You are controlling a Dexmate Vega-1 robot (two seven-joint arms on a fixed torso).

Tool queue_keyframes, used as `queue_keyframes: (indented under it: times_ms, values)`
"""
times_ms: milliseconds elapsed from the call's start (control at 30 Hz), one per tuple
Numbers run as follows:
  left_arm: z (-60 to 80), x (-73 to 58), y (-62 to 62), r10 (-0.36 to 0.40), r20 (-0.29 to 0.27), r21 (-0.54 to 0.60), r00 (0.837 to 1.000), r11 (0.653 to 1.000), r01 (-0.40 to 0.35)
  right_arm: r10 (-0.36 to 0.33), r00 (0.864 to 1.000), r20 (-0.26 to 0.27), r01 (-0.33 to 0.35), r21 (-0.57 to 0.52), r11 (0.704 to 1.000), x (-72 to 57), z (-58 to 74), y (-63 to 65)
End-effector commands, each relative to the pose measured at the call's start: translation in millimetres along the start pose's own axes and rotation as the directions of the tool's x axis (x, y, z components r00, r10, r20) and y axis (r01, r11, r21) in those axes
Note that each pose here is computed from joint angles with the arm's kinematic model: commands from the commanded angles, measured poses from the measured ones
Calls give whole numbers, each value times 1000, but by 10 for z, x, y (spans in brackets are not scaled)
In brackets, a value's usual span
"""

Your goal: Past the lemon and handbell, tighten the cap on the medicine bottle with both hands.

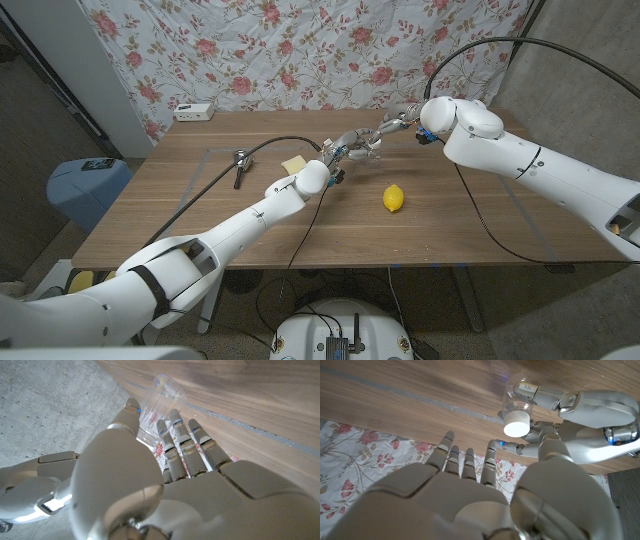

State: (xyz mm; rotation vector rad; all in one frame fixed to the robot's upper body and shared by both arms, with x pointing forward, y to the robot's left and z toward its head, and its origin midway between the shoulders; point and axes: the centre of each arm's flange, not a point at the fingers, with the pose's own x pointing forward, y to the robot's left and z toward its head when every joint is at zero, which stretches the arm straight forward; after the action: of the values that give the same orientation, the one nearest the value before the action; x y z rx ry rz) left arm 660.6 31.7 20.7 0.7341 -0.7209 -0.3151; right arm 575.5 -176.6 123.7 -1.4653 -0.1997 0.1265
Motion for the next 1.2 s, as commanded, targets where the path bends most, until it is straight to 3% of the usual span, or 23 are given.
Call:
queue_keyframes:
  times_ms: [33,1200]
  values:
    - [-1,-3,-8,3,-2,3,1000,1000,-3,4,1000,-6,-4,-8,1000,24,7,17]
    - [21,-46,-45,2,3,1,1000,1000,-2,-16,1000,-11,16,-9,1000,38,39,126]
